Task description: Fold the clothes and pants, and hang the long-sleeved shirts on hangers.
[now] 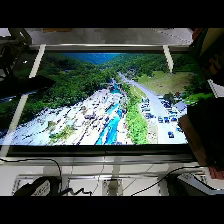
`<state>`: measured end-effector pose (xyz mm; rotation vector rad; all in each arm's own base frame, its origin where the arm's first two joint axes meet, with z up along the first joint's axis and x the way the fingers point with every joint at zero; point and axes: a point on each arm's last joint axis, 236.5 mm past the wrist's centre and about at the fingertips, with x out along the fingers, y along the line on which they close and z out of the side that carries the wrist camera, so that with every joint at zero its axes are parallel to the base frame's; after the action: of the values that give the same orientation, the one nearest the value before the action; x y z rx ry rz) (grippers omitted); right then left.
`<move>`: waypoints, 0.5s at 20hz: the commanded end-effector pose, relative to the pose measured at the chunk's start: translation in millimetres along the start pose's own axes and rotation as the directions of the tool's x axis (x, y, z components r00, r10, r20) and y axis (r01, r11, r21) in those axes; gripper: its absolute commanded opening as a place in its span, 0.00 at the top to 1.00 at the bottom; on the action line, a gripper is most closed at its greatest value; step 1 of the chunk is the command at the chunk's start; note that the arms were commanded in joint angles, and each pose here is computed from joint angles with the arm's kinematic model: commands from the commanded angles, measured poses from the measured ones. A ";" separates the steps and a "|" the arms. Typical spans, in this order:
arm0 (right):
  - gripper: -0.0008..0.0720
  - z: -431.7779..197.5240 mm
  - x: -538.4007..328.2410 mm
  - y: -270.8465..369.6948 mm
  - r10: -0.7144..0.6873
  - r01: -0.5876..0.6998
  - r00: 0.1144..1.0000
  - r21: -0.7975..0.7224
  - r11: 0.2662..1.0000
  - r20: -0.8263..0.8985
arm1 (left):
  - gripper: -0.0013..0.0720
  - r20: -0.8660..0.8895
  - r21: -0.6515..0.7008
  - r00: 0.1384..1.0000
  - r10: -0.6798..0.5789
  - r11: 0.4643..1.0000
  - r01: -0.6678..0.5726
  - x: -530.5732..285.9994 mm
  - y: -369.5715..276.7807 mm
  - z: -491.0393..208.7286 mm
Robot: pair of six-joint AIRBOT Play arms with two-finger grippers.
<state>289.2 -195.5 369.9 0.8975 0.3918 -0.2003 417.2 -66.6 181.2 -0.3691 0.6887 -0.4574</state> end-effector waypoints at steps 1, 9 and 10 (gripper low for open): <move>0.46 11.3 -11.0 49.2 0.117 -0.112 0.991 -0.077 0.991 0.069 | 0.90 0.000 0.000 1.000 0.000 1.000 0.000 0.0 0.2 -0.2; 0.96 -113.6 55.5 112.2 0.067 -0.219 0.950 -0.497 0.840 -0.305 | 0.90 0.000 0.000 1.000 0.000 1.000 0.000 0.0 0.2 -0.1; 0.96 -126.8 63.9 114.8 0.022 -0.208 0.949 -0.570 0.795 -0.316 | 0.90 0.000 0.000 1.000 0.000 1.000 0.000 0.0 0.2 -0.1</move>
<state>342.5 -58.0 379.9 0.5160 0.5349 0.1676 417.1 -66.8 181.2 -0.3690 0.6891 -0.4580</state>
